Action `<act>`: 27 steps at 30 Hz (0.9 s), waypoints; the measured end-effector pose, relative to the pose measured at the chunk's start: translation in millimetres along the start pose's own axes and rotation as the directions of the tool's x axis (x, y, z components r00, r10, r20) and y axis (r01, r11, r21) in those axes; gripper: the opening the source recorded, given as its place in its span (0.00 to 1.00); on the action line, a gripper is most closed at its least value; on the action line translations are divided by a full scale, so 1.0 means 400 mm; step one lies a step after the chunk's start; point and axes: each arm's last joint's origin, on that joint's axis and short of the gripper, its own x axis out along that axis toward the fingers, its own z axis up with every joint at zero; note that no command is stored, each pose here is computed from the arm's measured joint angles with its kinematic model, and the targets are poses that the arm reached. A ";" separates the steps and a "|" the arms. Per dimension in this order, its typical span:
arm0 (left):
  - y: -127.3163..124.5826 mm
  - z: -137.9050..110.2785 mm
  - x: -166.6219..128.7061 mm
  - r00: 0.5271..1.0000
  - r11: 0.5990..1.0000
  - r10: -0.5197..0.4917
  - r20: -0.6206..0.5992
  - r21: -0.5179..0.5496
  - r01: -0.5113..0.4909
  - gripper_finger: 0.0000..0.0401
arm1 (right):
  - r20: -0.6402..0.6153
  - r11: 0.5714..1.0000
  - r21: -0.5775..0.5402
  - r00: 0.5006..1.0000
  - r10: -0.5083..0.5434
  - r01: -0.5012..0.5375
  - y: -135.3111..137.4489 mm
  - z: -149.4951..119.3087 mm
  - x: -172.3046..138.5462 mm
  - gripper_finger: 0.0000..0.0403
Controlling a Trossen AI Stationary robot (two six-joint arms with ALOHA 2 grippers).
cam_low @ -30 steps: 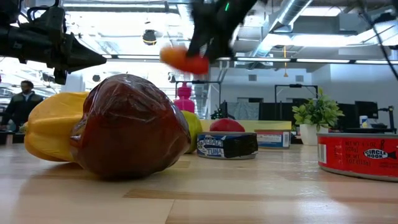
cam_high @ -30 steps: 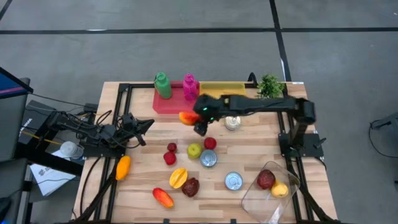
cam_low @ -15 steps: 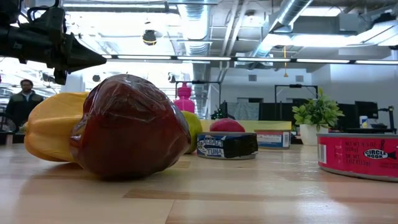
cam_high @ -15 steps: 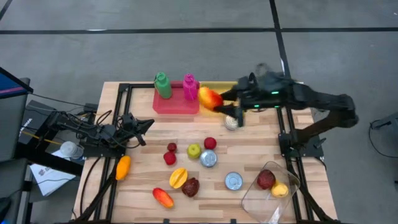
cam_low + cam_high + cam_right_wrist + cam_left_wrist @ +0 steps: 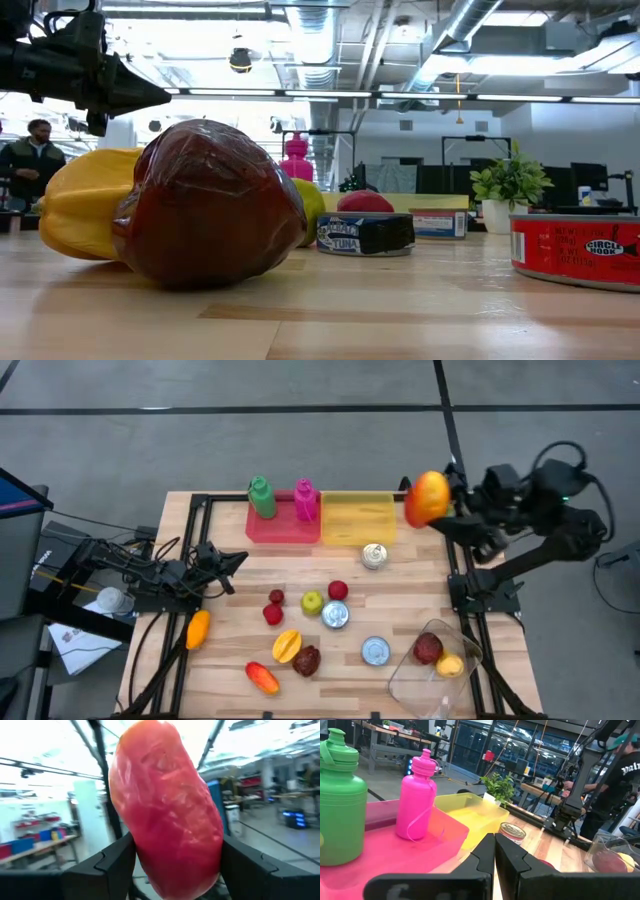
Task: Pick & Place Food Item
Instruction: Put the top mango into the transparent bin
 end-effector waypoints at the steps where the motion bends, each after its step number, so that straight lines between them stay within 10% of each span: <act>1: 0.000 0.000 0.000 1.000 1.000 0.000 0.000 0.000 0.000 0.00 | 0.010 1.000 0.006 1.000 0.027 -0.027 0.008 0.006 -0.009 0.61; 11: 0.000 0.000 0.000 1.000 1.000 0.000 0.000 0.000 0.000 0.00 | 0.119 0.969 -0.154 0.970 0.210 -0.191 0.067 0.049 -0.064 0.61; 27: 0.000 0.000 0.000 1.000 1.000 0.000 0.000 0.000 0.000 0.00 | 0.262 0.938 -0.315 0.937 0.230 -0.142 0.074 0.082 -0.070 0.61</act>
